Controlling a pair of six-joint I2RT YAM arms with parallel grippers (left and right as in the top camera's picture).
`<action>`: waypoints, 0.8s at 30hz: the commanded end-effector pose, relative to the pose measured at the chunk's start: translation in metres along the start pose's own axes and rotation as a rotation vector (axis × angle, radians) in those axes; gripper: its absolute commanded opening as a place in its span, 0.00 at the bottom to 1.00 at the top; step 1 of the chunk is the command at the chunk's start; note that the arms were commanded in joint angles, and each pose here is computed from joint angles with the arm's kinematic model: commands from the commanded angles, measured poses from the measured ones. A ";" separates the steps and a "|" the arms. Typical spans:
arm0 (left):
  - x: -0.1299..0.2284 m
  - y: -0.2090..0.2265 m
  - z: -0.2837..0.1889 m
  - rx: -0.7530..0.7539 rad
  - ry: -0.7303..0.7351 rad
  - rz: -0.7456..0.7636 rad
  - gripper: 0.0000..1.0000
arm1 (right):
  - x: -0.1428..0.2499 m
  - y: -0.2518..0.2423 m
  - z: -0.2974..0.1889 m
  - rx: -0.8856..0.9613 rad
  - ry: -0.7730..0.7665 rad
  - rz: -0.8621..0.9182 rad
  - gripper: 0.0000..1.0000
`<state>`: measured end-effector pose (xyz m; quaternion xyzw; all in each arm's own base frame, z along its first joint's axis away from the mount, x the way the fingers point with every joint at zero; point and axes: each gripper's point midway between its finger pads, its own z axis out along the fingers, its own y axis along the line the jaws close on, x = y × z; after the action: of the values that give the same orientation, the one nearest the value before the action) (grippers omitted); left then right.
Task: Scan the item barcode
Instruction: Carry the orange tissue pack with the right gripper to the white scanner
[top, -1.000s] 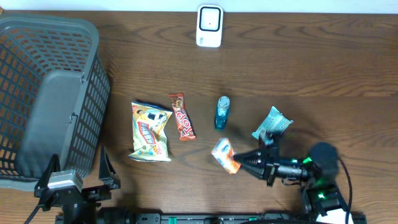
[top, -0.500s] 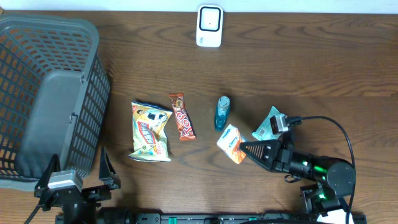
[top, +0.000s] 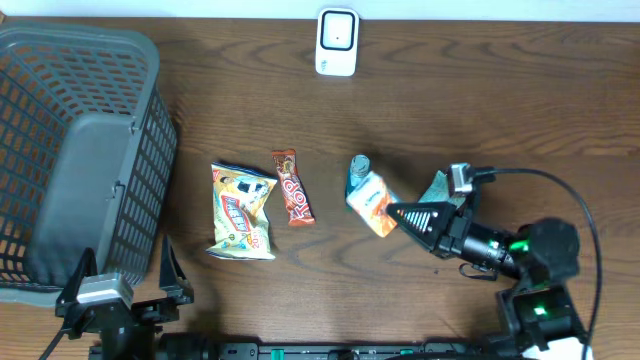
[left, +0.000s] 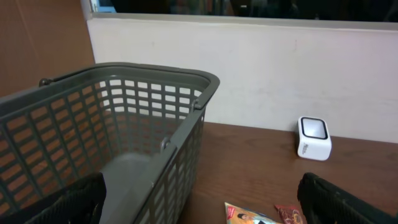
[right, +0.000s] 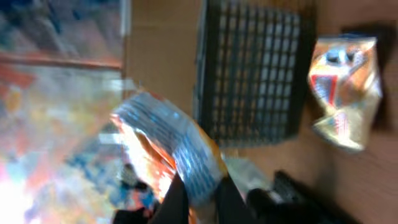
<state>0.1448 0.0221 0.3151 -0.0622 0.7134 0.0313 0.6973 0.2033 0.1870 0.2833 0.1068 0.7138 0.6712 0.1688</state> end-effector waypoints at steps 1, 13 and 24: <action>-0.001 0.002 0.000 -0.009 -0.007 -0.009 0.98 | -0.028 0.005 -0.004 0.093 -0.146 -0.205 0.02; -0.001 0.002 0.000 -0.009 -0.007 -0.009 0.98 | -0.121 0.010 -0.017 0.292 -0.581 -0.447 0.01; -0.001 0.002 0.000 -0.009 -0.007 -0.009 0.98 | -0.179 -0.020 0.047 0.355 -0.575 -0.787 0.01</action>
<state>0.1450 0.0221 0.3150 -0.0622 0.7135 0.0313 0.6972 0.3658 0.1590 0.2961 0.0546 0.7116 0.4177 0.5623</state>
